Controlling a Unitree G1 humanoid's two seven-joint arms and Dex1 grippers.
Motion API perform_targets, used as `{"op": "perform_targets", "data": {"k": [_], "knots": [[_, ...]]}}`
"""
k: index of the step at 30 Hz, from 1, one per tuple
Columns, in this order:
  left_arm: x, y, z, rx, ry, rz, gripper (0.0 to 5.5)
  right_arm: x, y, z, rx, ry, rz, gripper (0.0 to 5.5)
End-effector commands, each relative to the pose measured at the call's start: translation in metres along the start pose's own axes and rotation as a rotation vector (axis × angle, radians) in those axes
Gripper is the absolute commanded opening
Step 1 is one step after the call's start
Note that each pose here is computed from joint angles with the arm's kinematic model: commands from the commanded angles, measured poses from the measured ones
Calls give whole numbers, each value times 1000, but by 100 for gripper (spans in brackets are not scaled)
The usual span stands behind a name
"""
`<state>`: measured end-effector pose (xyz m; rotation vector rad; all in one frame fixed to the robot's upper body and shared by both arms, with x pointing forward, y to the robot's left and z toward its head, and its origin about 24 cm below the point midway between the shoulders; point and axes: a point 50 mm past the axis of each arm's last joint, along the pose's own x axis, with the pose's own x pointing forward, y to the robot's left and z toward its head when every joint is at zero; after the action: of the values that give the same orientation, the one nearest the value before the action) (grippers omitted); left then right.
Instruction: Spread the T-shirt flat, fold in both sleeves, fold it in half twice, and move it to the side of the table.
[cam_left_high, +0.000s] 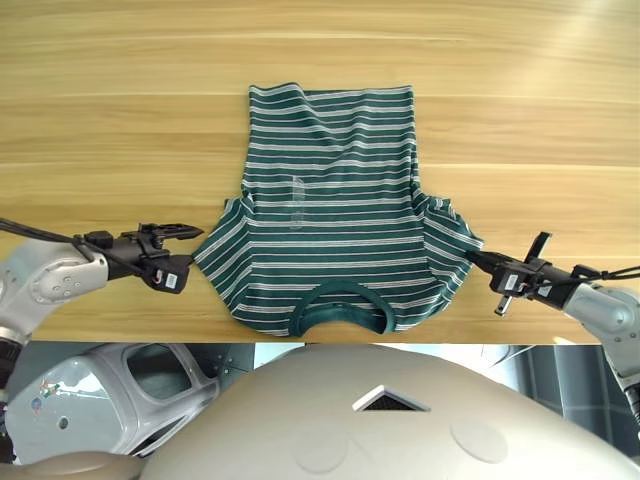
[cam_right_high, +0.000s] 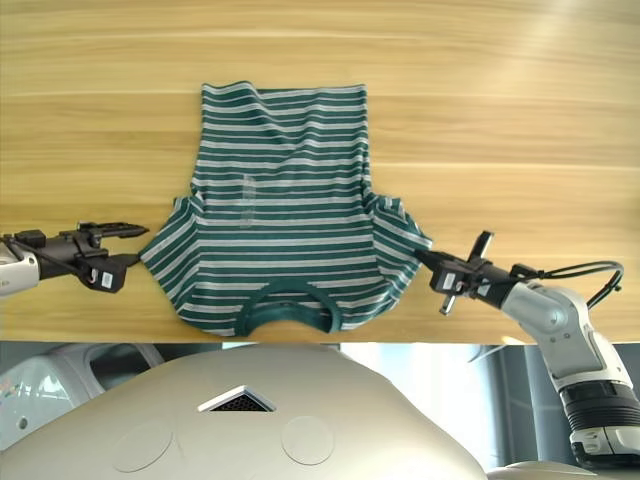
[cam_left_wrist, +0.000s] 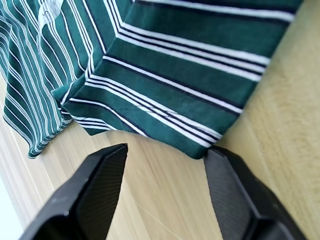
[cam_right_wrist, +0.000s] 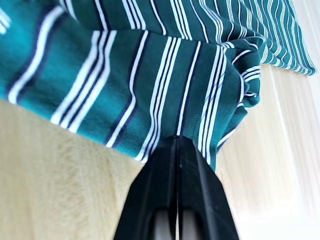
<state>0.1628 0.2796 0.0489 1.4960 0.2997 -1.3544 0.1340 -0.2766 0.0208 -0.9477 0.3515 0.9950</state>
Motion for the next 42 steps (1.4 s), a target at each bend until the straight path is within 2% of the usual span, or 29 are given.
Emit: {"op": "perform_targets", "data": {"k": [1, 7, 14, 22, 29, 35, 42], "knots": [[6, -12, 8, -26, -27, -86, 255, 1, -4, 3, -7, -17, -12, 0], [3, -13, 8, -20, -15, -110, 116, 0, -2, 2, -6, -15, -13, 0], [-1, -7, 1, -18, 14, -77, 1, 0, -4, 3, -7, -17, -15, 0], [-14, 10, -4, 6, 48, 22, 1, 1, -5, 1, -7, -15, -20, 0], [-20, 24, 9, 49, -4, 112, 1, 1, -6, 1, -9, -16, -23, 0], [-5, 29, 28, 106, -127, 173, 1, 4, -3, 2, -6, -23, -22, 0], [10, 41, 41, 184, -196, 226, 1, 9, 2, 5, -4, -39, -16, 0]]}}
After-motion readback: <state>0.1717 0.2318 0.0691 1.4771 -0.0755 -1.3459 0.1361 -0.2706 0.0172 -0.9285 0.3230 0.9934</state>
